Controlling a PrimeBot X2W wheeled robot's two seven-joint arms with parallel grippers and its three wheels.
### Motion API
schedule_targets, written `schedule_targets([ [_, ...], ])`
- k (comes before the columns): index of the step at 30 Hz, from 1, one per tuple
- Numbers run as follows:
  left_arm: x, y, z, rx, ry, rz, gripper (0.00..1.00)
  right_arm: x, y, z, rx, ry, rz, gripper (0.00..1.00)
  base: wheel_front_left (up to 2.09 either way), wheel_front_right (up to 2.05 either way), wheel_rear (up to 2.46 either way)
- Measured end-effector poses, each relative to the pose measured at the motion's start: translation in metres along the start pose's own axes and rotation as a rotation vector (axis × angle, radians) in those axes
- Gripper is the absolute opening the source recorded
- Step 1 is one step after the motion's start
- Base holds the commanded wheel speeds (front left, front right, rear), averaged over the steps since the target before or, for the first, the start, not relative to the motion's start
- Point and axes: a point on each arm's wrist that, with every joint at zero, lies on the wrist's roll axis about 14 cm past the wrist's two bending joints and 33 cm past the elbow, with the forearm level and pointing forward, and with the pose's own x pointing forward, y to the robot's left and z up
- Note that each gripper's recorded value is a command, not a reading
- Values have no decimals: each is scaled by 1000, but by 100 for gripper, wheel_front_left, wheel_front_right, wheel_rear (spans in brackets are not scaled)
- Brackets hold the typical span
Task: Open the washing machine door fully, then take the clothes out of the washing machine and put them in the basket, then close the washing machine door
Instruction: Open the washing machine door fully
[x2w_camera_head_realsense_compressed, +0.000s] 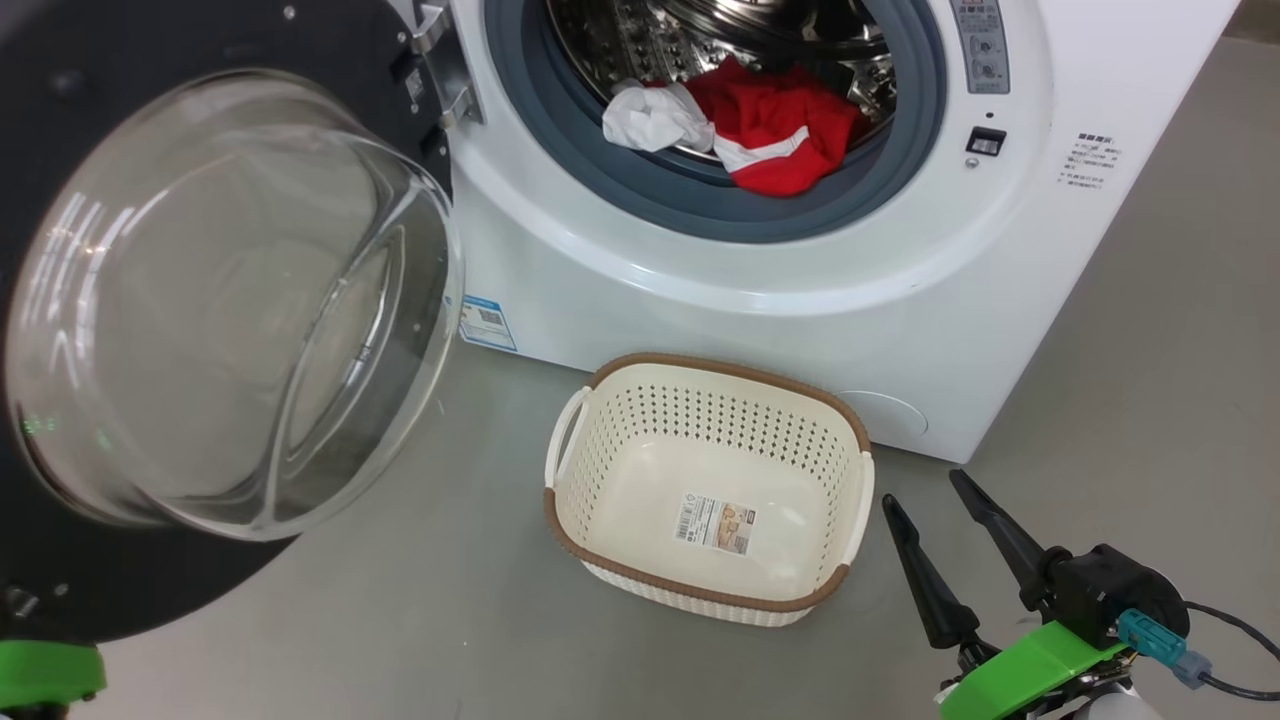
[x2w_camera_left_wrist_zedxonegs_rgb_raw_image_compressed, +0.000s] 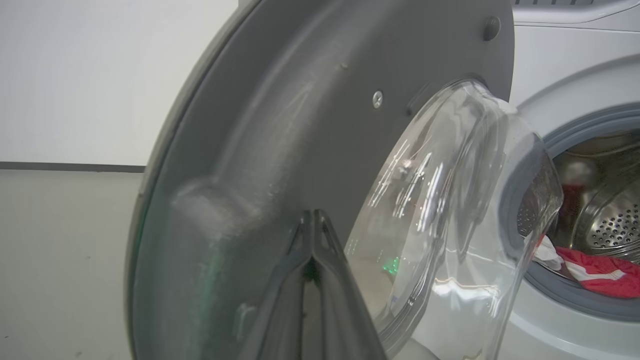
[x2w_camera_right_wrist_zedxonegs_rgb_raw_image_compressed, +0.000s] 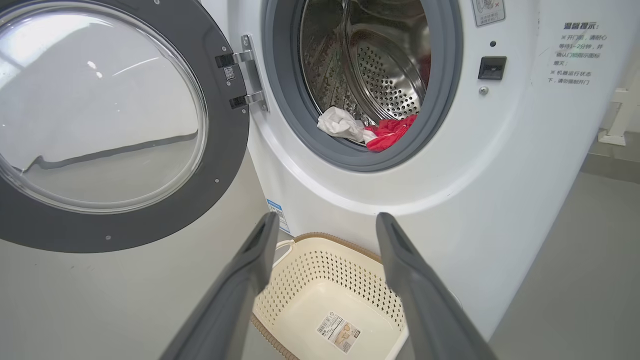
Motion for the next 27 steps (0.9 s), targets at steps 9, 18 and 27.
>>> schedule_targets([
  [9, 17, 8, -3, 16, 14, 31, 0, 1, -4, -7, 6, 15, -6, 100, 0, 0, 0],
  [18, 40, 18, 5, 54, 7, 68, 0, 7, -10, -9, -4, 20, -8, 100, 0, 0, 0],
  [27, 59, 21, 2, 94, 22, 93, 0, 14, -18, -12, -2, 20, -18, 100, 0, 0, 0],
])
